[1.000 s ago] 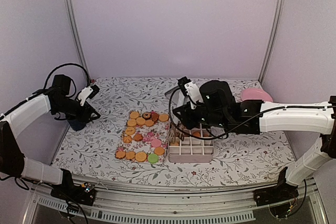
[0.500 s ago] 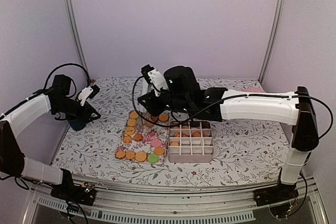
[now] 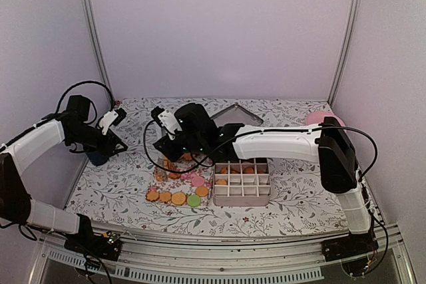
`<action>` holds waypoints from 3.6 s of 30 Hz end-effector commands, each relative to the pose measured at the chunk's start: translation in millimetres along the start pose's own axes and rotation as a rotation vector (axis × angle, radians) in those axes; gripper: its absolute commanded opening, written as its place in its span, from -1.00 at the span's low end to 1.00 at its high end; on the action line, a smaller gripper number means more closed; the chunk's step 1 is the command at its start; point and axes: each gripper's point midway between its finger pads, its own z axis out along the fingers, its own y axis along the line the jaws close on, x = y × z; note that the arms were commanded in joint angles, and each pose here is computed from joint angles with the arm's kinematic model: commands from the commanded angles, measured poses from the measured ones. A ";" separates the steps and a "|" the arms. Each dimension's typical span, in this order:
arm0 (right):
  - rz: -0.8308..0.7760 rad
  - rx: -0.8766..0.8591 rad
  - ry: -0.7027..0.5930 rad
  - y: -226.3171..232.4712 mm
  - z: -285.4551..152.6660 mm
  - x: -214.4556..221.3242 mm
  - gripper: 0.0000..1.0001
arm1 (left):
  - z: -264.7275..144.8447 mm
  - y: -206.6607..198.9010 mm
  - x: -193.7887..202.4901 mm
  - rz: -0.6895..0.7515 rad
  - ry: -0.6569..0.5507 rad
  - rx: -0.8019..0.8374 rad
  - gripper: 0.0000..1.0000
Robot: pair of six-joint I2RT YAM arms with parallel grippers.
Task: Pack the cookies
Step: Pick up the fake cookies from the plate.
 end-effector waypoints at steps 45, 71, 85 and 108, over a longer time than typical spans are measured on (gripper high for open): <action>0.009 -0.079 0.013 18.8 15.9 25.8 -0.20 | 1.9 3.7 8.6 -0.009 0.018 -0.018 -0.03; -0.113 -0.059 -0.180 32.1 -4.5 -38.4 -0.19 | -2.5 3.3 2.7 -0.007 0.012 -0.013 -0.03; -0.089 -0.117 -0.184 37.5 8.7 -30.2 -0.19 | -3.6 3.2 4.2 -0.002 0.017 -0.019 -0.03; -0.034 -0.140 -0.071 36.5 19.0 20.8 -0.34 | -2.6 3.7 4.2 -0.003 0.018 -0.017 -0.03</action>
